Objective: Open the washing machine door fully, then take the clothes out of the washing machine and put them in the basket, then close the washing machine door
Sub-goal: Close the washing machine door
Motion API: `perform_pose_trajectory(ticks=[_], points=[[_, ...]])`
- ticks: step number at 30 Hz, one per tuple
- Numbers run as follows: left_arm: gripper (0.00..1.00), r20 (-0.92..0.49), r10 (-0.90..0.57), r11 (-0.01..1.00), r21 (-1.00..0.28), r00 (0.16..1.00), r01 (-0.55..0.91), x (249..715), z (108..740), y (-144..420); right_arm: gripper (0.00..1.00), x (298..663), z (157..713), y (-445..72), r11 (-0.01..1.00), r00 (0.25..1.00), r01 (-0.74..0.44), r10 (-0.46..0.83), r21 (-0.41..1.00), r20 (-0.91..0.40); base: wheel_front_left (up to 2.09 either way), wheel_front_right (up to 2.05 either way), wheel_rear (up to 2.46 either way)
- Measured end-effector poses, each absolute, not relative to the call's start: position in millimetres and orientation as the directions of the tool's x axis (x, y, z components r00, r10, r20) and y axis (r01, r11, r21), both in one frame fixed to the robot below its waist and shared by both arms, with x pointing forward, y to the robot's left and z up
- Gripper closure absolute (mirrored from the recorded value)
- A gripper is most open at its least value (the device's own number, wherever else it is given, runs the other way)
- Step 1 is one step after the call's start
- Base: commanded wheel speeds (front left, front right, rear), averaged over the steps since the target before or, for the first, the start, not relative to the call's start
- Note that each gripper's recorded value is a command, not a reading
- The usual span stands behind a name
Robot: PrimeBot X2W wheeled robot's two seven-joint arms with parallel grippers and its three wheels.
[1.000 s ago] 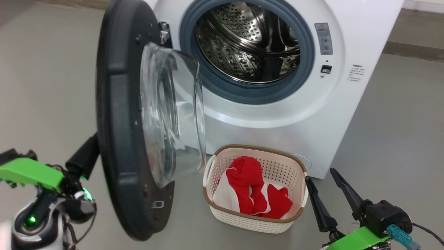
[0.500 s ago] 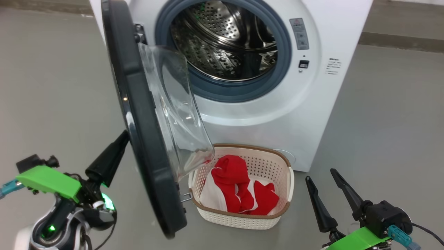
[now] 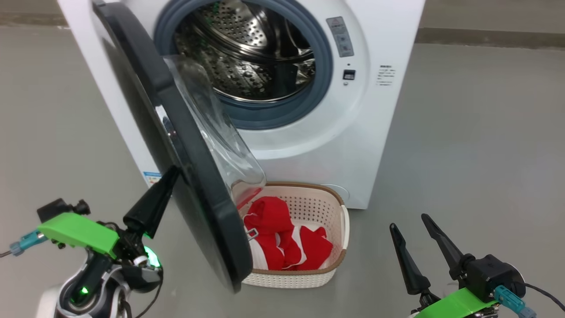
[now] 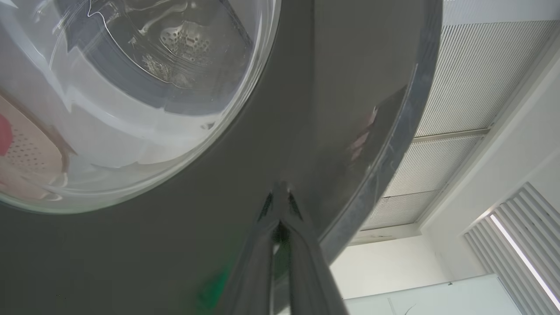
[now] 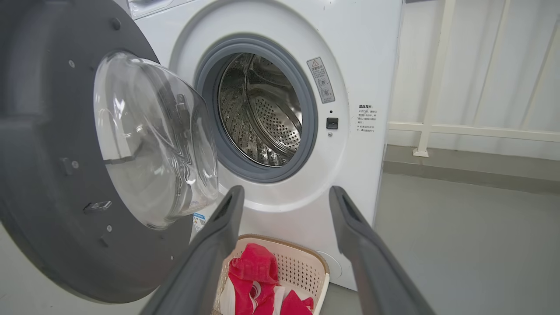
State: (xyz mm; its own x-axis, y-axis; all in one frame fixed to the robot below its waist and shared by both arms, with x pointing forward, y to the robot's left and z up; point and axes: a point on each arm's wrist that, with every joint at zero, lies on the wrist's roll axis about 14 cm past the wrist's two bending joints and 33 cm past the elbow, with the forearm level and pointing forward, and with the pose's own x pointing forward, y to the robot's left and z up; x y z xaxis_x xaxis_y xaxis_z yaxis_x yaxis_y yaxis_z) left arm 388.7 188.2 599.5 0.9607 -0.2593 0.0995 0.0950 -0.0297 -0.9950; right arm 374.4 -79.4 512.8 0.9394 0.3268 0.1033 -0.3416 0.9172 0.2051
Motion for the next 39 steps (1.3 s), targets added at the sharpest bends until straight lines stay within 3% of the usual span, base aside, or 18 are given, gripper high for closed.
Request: perform_pose_trajectory(ticks=[39], points=[[1.00,0.153,-0.357,-0.121,-0.986,0.921,0.117,492,598,92,0.00,377,497,-160,0.971,0.994,-0.101,0.090,0.217,0.059,0.00,0.00,0.00]])
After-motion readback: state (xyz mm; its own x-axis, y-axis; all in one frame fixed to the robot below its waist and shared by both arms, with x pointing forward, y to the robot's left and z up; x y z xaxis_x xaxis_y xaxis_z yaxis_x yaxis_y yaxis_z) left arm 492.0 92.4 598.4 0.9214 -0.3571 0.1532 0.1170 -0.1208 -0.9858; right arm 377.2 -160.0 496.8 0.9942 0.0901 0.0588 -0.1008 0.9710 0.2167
